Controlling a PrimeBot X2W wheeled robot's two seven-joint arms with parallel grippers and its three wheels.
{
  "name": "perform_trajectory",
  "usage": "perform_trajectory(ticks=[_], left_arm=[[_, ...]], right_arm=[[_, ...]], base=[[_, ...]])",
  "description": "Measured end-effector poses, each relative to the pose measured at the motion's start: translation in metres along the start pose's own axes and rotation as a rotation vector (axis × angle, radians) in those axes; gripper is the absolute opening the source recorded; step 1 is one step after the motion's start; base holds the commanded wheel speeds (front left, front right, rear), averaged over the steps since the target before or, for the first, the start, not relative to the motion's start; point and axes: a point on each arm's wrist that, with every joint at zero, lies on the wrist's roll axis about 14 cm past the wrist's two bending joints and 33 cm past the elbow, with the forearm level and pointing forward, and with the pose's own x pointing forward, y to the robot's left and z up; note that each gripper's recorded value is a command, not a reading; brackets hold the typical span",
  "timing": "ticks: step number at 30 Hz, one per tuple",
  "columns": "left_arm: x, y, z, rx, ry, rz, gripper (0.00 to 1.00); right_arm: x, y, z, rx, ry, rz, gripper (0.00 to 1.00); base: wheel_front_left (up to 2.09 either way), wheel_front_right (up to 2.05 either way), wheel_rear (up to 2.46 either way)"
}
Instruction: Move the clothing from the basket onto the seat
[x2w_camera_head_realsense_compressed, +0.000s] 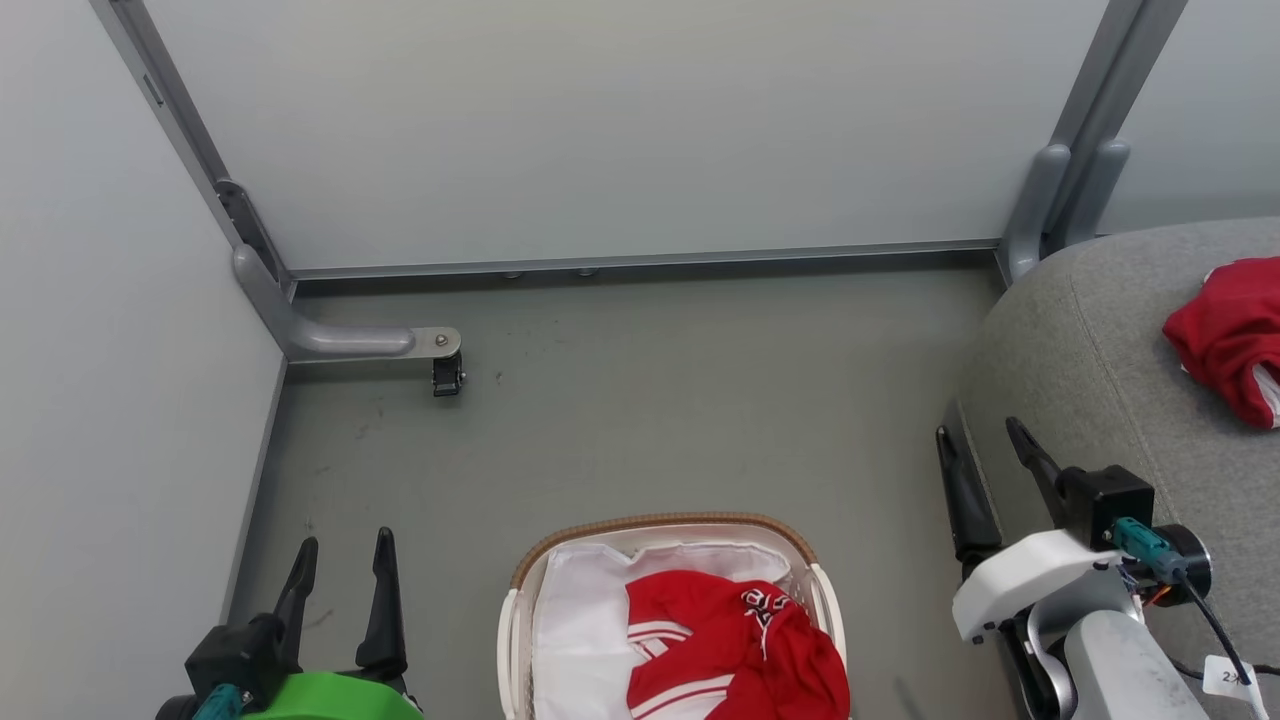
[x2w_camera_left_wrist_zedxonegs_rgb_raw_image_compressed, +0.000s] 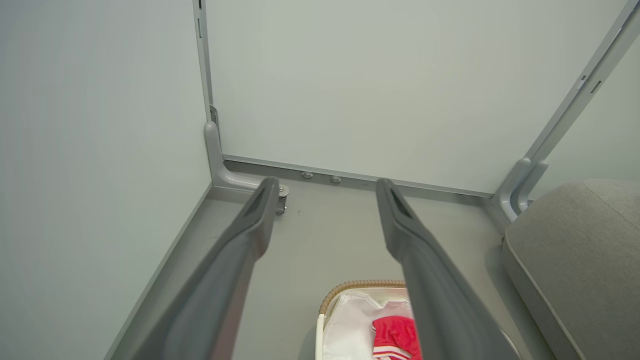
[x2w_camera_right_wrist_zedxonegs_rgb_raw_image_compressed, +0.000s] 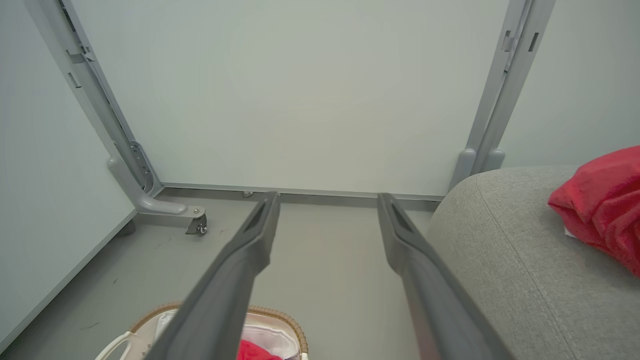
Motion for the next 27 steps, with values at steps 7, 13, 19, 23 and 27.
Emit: perform_trajectory(ticks=[7,13,19,23,27], left_arm=[[-0.003,0.001,-0.001,-0.002,0.001,0.005,1.00],[-0.003,0.000,-0.001,-0.004,0.002,0.001,1.00],[-0.003,-0.002,-0.002,-0.004,0.006,-0.002,1.00],[-0.003,-0.002,-0.003,-0.005,0.006,-0.002,1.00],[-0.002,-0.002,-0.004,-0.005,0.010,-0.004,1.00]], right_arm=[[-0.013,0.008,-0.010,0.031,0.024,0.018,1.00],[-0.016,0.013,-0.012,0.039,0.030,0.029,1.00],[-0.017,0.016,-0.013,0.042,0.033,0.039,1.00],[-0.017,0.017,-0.013,0.046,0.034,0.040,1.00],[-0.018,0.017,-0.014,0.048,0.035,0.039,1.00]], base=[[0.00,0.00,0.00],[0.00,0.00,0.00],[0.00,0.00,0.00],[0.00,0.00,0.00],[0.00,0.00,0.00]])
